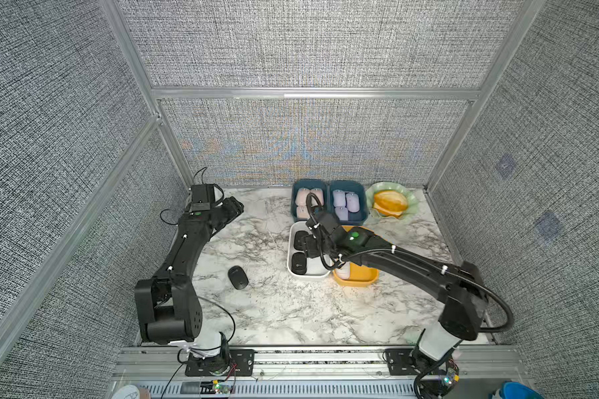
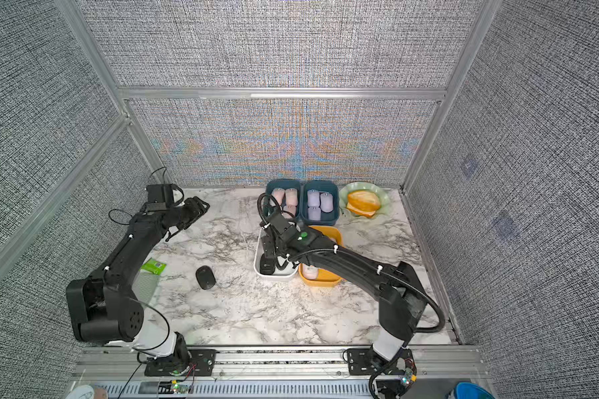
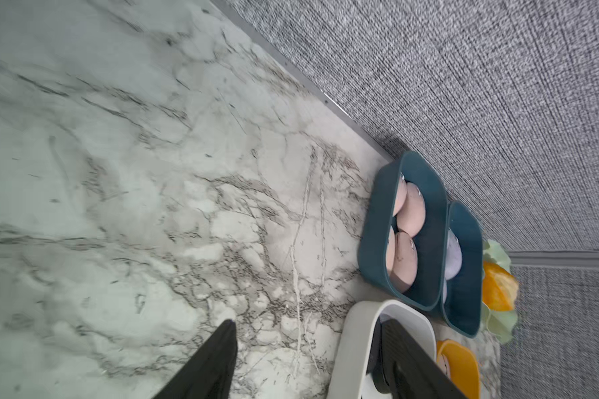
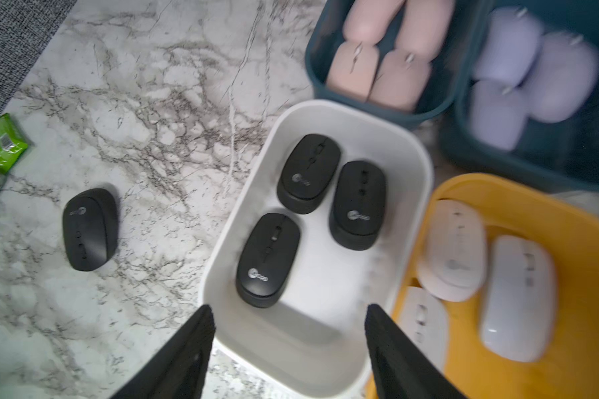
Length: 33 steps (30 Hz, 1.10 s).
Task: Place the mice by color into the storage box
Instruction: Place the mouse in the storage box, then adjust the mouse at the center of the board.
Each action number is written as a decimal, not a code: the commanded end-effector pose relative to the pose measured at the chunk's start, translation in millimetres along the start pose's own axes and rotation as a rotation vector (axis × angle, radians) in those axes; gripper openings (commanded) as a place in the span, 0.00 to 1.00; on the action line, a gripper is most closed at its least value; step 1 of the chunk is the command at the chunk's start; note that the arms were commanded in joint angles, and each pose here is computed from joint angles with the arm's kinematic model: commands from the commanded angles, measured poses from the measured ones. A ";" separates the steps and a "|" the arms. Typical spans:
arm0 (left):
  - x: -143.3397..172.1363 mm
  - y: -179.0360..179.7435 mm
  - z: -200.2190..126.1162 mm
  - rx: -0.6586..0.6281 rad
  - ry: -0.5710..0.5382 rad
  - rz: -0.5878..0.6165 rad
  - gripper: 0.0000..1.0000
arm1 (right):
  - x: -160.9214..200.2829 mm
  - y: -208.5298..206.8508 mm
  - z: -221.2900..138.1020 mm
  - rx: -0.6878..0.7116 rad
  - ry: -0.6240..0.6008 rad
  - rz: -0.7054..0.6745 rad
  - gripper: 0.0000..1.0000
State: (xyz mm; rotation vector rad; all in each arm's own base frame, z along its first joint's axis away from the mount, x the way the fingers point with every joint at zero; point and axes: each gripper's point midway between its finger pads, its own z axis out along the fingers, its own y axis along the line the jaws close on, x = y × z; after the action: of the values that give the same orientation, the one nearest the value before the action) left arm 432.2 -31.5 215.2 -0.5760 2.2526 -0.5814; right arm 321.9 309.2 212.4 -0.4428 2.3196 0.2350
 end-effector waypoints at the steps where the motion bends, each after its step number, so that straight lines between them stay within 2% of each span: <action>1: 12.3 17.9 -17.0 -0.069 -0.034 0.006 0.69 | -13.0 -27.2 -18.0 0.064 -0.072 -0.085 0.77; 5: 58.4 39.7 -33.1 -0.073 -0.001 -0.009 0.69 | -18.9 -43.0 -33.0 0.029 -0.170 -0.058 0.78; 8: 94.2 61.8 -38.1 -0.094 0.033 -0.037 0.69 | -13.1 -52.2 -29.1 0.015 -0.211 -0.001 0.78; 12: 133.6 86.7 -38.2 -0.116 0.075 -0.077 0.70 | 14.8 -54.5 -4.5 -0.009 -0.147 0.004 0.78; 15: 149.1 99.2 -38.9 -0.142 0.094 -0.095 0.70 | 25.6 -52.6 2.1 -0.034 -0.097 0.033 0.78; 19: 168.2 104.5 -34.8 -0.123 0.133 -0.146 0.71 | 29.9 -65.1 -0.1 0.015 -0.120 0.048 0.79; 24: 191.1 122.2 -26.1 -0.161 0.182 -0.191 0.71 | 40.0 -75.7 3.0 0.044 -0.127 0.068 0.81; 29: 211.3 124.2 -17.3 -0.128 0.249 -0.223 0.72 | 48.6 -80.1 7.8 0.054 -0.130 0.086 0.82; 33: 218.8 120.8 -13.6 -0.076 0.252 -0.242 0.74 | 54.1 -85.4 10.5 0.075 -0.130 0.092 0.83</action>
State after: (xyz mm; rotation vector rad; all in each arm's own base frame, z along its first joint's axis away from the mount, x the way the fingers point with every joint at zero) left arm 249.4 -45.2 34.2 -0.8815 2.5097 -0.6377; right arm 319.3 220.5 155.4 -0.3217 2.2540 0.2037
